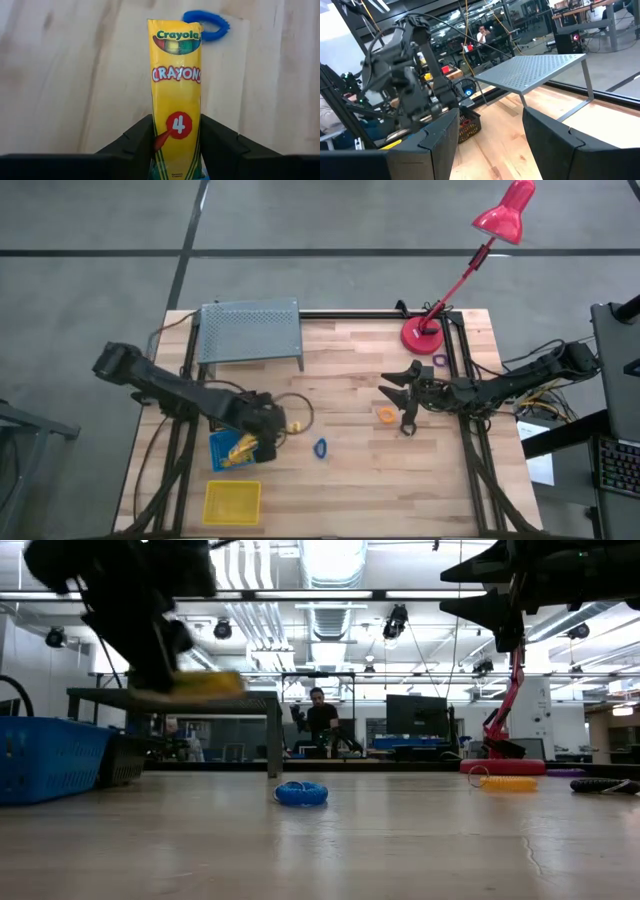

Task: Pick & Place Office Desk Supplies
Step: Put the yellow crayon box in the blue bin, then put the blue key chain in the yellow bin

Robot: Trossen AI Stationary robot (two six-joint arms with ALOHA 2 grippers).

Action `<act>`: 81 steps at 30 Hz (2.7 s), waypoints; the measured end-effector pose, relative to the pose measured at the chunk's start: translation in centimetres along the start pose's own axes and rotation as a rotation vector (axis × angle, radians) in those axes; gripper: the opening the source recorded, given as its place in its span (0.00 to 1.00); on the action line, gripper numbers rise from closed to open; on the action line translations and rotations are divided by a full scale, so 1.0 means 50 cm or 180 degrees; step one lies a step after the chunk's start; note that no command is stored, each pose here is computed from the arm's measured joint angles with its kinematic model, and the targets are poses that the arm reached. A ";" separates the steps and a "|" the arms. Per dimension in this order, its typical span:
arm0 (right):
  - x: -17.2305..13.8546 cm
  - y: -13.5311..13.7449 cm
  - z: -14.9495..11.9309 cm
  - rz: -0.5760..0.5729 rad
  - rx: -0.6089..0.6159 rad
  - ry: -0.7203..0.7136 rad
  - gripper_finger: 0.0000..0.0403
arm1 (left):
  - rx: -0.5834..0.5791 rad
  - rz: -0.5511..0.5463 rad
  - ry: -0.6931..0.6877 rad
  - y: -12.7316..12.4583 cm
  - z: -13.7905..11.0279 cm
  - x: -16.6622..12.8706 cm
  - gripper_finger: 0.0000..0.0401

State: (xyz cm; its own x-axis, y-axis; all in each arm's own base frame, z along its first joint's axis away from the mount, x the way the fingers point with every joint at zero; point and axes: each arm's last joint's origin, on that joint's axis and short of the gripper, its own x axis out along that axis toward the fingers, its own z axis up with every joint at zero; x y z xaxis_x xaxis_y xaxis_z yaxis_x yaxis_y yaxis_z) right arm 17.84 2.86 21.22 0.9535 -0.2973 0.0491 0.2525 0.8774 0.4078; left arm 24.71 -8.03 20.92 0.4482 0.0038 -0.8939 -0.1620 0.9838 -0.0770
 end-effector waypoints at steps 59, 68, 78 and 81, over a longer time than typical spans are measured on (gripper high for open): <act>0.000 -0.001 -0.003 -0.0018 -0.0030 0.0043 0.53 | -0.2087 0.0186 0.0846 -0.026 -0.212 -0.053 0.59; 0.000 -0.001 -0.003 -0.0018 -0.0030 0.0044 0.53 | -0.1925 -0.0088 0.0718 -0.026 -0.193 -0.101 0.63; 0.000 -0.001 -0.003 -0.0018 -0.0029 0.0044 0.53 | -0.2658 -0.0070 0.0084 -0.020 -0.166 -0.134 0.63; 0.000 -0.001 -0.003 -0.0017 -0.0027 0.0045 0.53 | -0.2756 -0.0087 -0.0482 -0.023 -0.146 -0.142 0.62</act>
State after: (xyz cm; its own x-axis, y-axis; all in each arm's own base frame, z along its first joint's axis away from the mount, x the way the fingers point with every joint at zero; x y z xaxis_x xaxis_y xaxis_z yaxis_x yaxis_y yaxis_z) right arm 17.84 2.86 21.05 0.9544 -0.2966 0.0341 0.2589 0.8790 0.4004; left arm 15.31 -10.51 24.15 0.5636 0.0664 -0.8234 -0.7318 0.5024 -0.4604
